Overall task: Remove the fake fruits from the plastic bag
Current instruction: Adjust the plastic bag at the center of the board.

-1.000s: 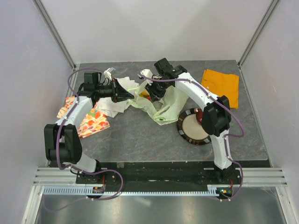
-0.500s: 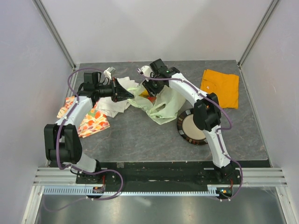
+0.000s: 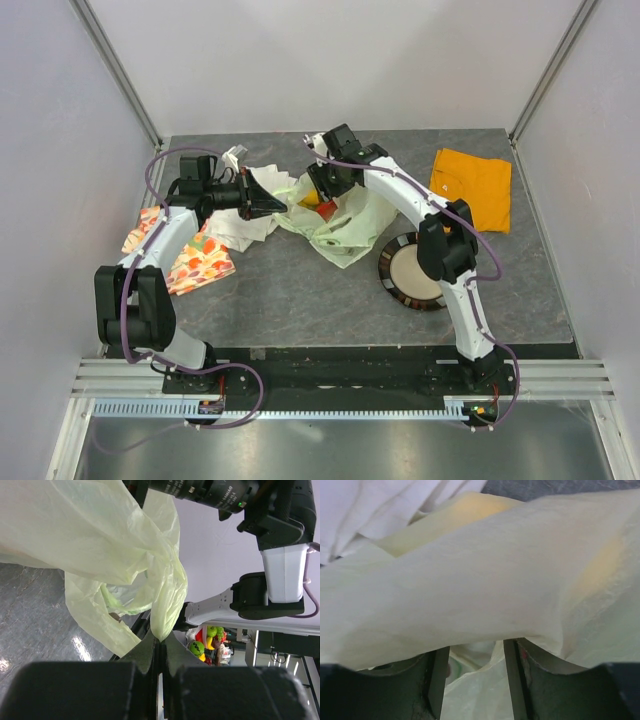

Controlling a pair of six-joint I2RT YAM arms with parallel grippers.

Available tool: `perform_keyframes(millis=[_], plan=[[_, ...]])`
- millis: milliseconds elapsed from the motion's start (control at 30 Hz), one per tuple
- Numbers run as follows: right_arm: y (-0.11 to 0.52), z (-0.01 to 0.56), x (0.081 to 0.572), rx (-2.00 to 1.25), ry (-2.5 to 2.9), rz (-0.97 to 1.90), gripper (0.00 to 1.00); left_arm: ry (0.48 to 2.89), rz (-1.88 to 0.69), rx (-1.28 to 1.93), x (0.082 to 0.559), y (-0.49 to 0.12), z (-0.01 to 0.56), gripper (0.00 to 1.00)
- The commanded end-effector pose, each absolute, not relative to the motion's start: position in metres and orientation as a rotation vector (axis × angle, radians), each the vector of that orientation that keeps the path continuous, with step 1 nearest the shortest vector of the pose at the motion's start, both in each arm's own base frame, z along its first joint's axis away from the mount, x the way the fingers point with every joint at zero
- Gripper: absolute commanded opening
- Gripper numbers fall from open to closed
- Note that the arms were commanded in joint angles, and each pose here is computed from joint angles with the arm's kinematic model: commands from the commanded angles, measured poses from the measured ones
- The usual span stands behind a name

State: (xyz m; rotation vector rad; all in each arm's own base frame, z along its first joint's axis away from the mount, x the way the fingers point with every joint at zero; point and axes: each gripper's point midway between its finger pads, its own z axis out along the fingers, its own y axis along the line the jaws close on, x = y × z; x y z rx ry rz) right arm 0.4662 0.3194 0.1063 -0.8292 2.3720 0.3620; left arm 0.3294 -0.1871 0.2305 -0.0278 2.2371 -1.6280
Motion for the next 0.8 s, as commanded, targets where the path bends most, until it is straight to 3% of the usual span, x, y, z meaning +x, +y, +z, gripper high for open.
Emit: perform_keyframes(millis=[0, 333, 533, 767], plan=[[0.345, 0.149, 0.448, -0.732, 2.334, 0.513, 0.52, 2.221, -1.638, 0.012, 0.323, -0.187, 0.235, 0.02], [0.341, 0.106, 0.426, -0.512, 2.54, 0.541, 0.51, 2.223, -1.624, 0.022, 0.319, -0.186, 0.235, 0.01], [0.328, 0.092, 0.44, -0.267, 2.618, 0.562, 0.63, 2.228, -1.613, 0.025, 0.316, -0.186, 0.233, 0.02], [0.334, 0.08, 0.464, -0.141, 2.622, 0.634, 0.65, 2.246, -1.596, 0.019, 0.316, -0.184, 0.227, 0.02]])
